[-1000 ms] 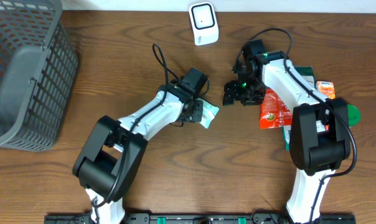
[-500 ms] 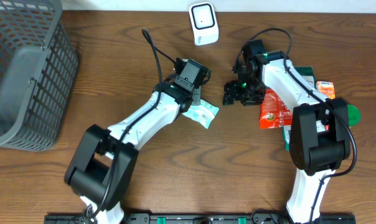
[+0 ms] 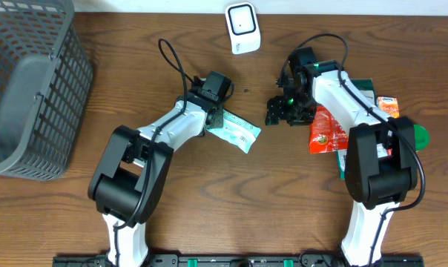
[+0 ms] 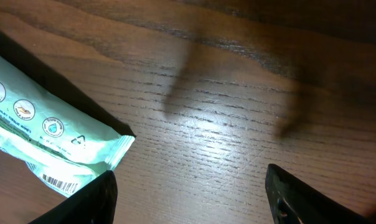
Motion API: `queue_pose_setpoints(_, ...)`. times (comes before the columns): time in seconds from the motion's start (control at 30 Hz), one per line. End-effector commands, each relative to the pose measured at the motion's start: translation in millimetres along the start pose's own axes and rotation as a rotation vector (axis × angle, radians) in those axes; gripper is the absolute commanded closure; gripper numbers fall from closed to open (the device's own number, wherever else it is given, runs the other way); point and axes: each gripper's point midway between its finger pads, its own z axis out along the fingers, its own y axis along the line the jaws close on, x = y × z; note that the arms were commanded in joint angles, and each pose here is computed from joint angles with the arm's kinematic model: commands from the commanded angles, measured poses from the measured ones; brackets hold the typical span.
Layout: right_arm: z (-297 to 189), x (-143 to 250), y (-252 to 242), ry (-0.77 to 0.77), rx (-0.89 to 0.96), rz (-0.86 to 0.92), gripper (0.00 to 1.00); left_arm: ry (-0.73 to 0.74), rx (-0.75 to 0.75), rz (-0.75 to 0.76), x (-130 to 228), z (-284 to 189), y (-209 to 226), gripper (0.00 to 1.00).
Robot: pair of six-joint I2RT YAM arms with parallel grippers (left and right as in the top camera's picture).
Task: Scan the item barcode
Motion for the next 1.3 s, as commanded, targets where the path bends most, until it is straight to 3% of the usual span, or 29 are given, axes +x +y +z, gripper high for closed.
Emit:
queue_pose_setpoints(0.0, 3.5, 3.1, -6.9, 0.012, 0.033, -0.010, 0.28, 0.195, 0.206, 0.020, 44.0, -0.1, -37.2, 0.78)
queue_pose_setpoints(0.17, 2.1, 6.9, -14.6, 0.028, 0.054, 0.005, 0.25, 0.357, 0.319, 0.029, 79.6, -14.8, -57.6, 0.78)
queue_pose_setpoints(0.33, -3.9, 10.2, -34.9, 0.047, 0.058, 0.065, 0.23, 0.524, 0.310, 0.048, 120.8, -31.5, -58.9, 0.78)
queue_pose_setpoints(0.47, -8.6, 10.9, -49.6, 0.052, 0.051, 0.111, 0.22, 0.563, 0.294, 0.098, 132.2, -41.0, -54.2, 0.81)
queue_pose_setpoints(0.57, -11.0, 10.4, -56.9, 0.050, 0.046, 0.134, 0.20, 0.479, 0.242, 0.115, 115.9, -46.4, -45.5, 0.81)
queue_pose_setpoints(0.77, -11.7, 10.8, -59.0, 0.051, 0.046, 0.140, 0.17, 0.102, 0.070, 0.132, 37.8, -53.2, -23.6, 0.81)
queue_pose_setpoints(0.87, -11.0, 11.1, -56.9, 0.052, 0.046, 0.134, 0.17, -0.048, 0.088, 0.109, 3.3, -51.9, -34.0, 0.81)
queue_pose_setpoints(1.03, -11.0, 10.9, -56.8, 0.052, 0.046, 0.134, 0.17, -0.079, 0.151, 0.105, -3.5, -41.2, -52.8, 0.81)
queue_pose_setpoints(1.27, -10.9, 9.5, -56.5, 0.046, 0.045, 0.132, 0.18, 0.059, 0.103, 0.135, 32.6, -6.1, -46.6, 0.82)
